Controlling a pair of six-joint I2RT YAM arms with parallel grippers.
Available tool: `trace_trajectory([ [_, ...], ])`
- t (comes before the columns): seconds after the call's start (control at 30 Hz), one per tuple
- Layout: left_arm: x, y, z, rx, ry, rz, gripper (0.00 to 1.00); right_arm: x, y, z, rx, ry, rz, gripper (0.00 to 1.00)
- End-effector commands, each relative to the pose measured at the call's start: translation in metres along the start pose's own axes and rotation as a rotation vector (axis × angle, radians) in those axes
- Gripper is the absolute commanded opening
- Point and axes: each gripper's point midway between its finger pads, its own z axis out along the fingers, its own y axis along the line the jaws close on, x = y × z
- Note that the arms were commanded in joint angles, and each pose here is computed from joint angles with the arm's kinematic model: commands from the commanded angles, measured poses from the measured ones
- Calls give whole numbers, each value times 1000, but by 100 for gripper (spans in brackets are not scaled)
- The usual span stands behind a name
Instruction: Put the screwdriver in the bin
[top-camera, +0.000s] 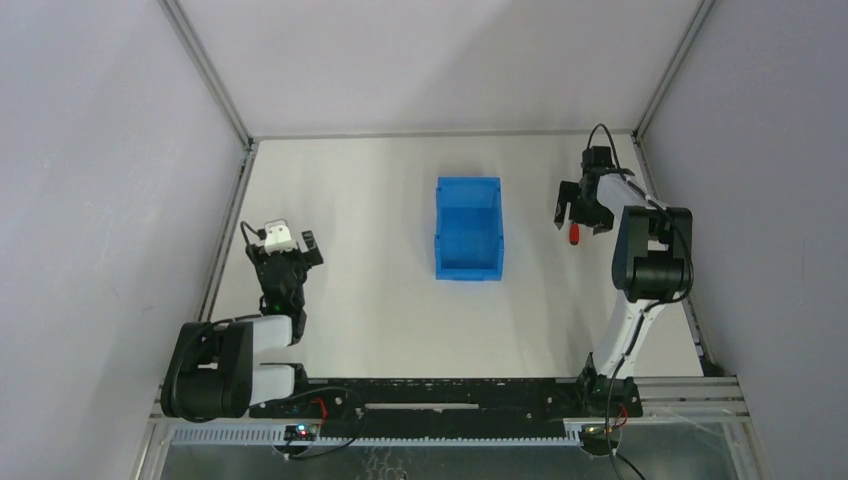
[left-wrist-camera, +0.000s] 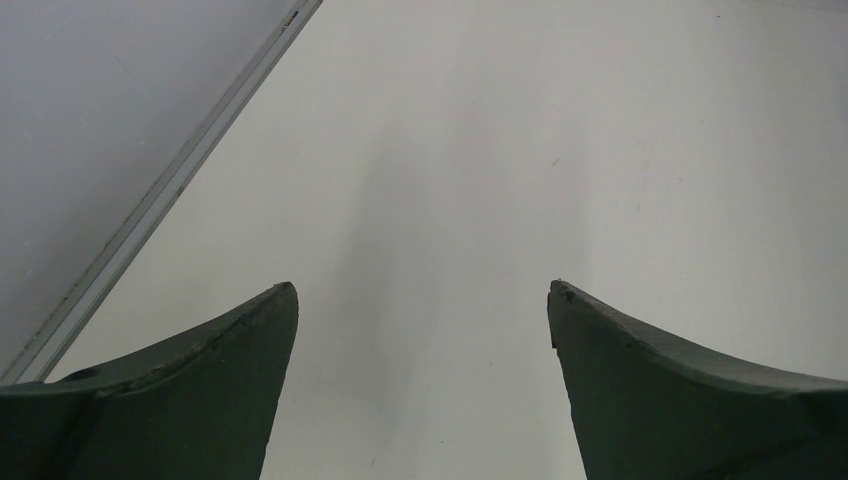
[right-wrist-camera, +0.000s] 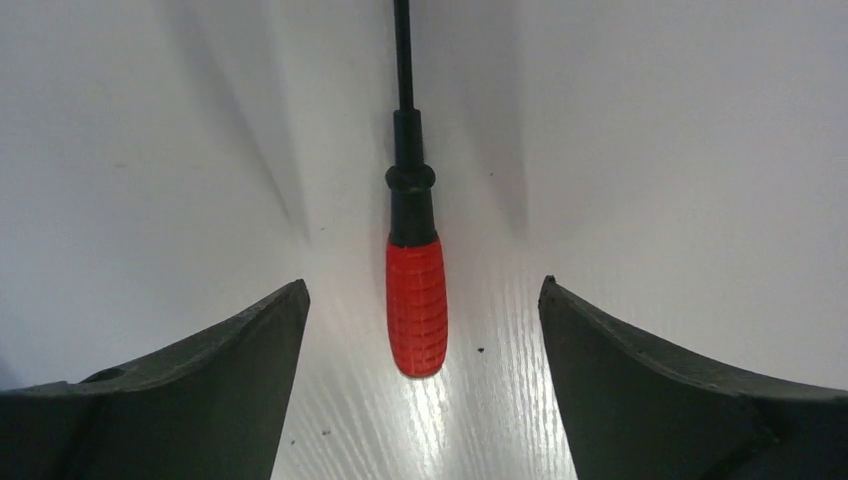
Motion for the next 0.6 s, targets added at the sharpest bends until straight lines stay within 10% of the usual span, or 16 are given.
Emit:
trace_trajectory([
  [0.0,-37,-2,9,3,-113,-24,100,3,-5,14,23,35,-7,88],
  [0.33,-37,-2,9,2,-113,-24,100,9,-3,19,8,60,-9,20],
  [0.57,-37,-2,9,2,-113,-23,100,-19,2,-40,-30,-42,-3,6],
])
